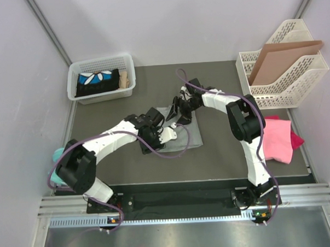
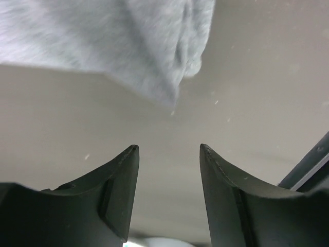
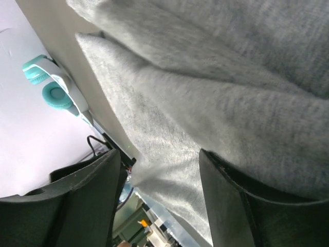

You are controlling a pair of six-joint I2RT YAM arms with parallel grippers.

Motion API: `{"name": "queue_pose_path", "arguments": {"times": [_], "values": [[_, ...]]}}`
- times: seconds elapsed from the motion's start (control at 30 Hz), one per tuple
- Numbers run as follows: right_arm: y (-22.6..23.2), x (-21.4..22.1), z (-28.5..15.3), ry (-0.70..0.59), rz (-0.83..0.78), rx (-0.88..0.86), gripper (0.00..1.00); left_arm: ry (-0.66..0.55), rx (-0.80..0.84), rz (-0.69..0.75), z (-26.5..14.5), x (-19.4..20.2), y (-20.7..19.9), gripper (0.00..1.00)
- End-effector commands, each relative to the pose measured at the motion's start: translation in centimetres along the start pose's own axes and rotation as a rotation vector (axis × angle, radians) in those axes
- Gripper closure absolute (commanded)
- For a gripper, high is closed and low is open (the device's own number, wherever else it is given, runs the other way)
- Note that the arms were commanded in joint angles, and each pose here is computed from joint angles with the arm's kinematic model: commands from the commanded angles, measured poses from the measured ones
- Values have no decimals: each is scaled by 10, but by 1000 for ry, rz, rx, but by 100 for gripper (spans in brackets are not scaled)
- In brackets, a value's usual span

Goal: Fold and stack the t-shirts
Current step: Fold the tshirt

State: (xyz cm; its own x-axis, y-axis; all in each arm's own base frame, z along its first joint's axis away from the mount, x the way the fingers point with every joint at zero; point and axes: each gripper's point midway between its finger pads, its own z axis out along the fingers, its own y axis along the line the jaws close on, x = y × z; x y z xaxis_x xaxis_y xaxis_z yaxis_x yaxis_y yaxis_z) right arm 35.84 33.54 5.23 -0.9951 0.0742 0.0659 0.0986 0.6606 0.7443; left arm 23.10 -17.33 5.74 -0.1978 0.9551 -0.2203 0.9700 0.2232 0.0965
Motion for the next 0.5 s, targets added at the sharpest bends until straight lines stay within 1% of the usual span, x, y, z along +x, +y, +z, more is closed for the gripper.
{"name": "queue_pose_path", "arguments": {"times": [0.0, 0.03, 0.07, 0.13, 0.17, 0.23, 0.27, 0.33, 0.4, 0.43, 0.47], "values": [[21, -23, -24, -54, -64, -10, 35, -117, -167, -6, -63, -17, 31, 43], [38, -27, -36, -75, -88, -36, 35, -127, -222, -15, -77, -18, 43, 43], [48, -29, -44, -84, -100, -60, 34, -185, -285, -41, -103, -22, 58, 43], [67, -34, -69, -129, -126, -93, 33, -234, -340, -63, -125, -23, 72, 42], [74, -34, -78, -139, -133, -108, 33, -274, -387, -86, -143, -23, 81, 41], [80, -33, -97, -172, -146, -116, 32, -327, -433, -106, -156, -27, 90, 41], [78, -34, -102, -186, -156, -110, 32, -344, -444, -110, -159, -27, 90, 41], [64, -29, -108, -192, -141, -94, 32, -419, -427, -118, -160, -41, 88, 41], [48, -24, -104, -182, -119, -88, 33, -453, -401, -132, -154, -50, 88, 41], [32, -15, -96, -161, -93, -71, 34, -490, -411, -157, -155, -59, 94, 41], [24, -10, -92, -153, -85, -58, 35, -490, -405, -168, -147, -63, 98, 41]]}}
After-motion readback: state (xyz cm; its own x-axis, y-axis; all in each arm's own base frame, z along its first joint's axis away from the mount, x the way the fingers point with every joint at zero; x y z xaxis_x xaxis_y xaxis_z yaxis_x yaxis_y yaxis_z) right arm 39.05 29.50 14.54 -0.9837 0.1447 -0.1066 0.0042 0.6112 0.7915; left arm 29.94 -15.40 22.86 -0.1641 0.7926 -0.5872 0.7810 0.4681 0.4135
